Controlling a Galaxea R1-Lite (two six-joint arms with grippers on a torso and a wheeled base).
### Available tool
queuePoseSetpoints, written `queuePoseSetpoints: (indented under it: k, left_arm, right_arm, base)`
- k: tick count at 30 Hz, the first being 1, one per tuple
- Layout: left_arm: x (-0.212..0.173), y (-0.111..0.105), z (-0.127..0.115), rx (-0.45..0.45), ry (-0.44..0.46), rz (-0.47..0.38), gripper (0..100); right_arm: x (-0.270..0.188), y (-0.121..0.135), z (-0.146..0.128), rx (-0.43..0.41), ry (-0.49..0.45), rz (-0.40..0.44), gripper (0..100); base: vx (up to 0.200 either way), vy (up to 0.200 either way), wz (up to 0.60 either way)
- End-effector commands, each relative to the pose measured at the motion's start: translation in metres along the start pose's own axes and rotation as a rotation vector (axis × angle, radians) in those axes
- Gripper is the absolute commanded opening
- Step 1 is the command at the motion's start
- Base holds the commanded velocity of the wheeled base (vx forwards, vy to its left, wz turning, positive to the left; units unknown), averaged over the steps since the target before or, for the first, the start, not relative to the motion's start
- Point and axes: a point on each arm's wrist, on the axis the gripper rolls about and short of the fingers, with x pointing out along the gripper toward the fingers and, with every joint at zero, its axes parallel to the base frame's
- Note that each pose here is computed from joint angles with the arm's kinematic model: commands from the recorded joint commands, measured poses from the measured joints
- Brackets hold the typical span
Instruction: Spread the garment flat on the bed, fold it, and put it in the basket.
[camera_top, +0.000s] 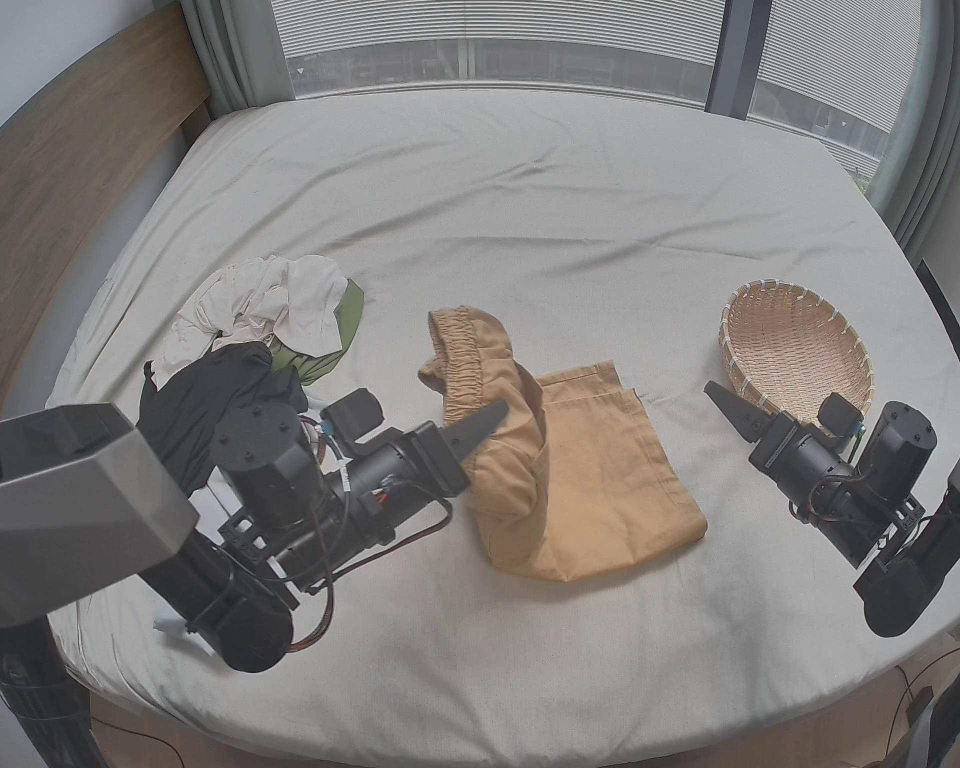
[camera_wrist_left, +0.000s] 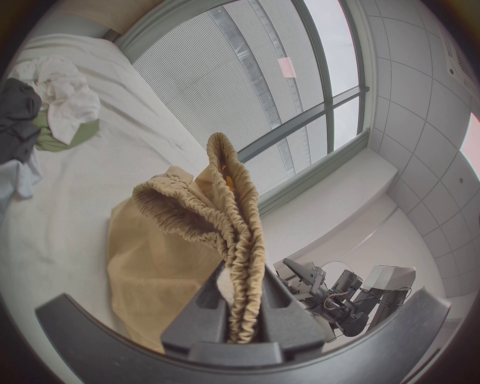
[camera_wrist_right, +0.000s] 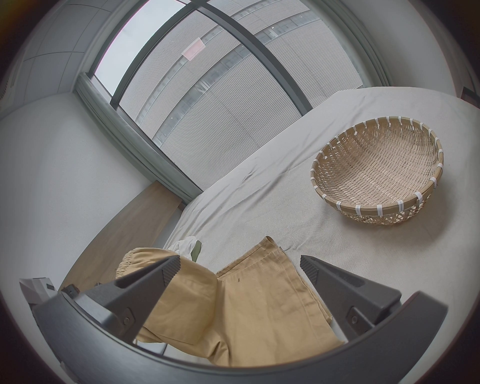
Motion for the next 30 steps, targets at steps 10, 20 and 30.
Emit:
queuePoseSetpoints:
  k: [10,20,30]
  left_arm:
    - [0.041,0.015,-0.044,-0.014,0.068,-0.042,0]
    - [0.049,0.016,-0.047,-0.020,0.100,-0.047,0]
    - [0.050,0.009,-0.062,-0.002,0.154,-0.043,100]
  right_arm:
    - [-0.002,-0.005,0.001,0.030,-0.004,-0.021,100]
    - [-0.002,-0.005,0.001,0.030,-0.002,-0.020,100]
    - [-0.003,-0.007,0.000,0.030,0.001,-0.032,100]
  base:
    - [0.000,0.000,0.00]
    - [0.000,0.000,0.00]
    - [0.000,0.000,0.00]
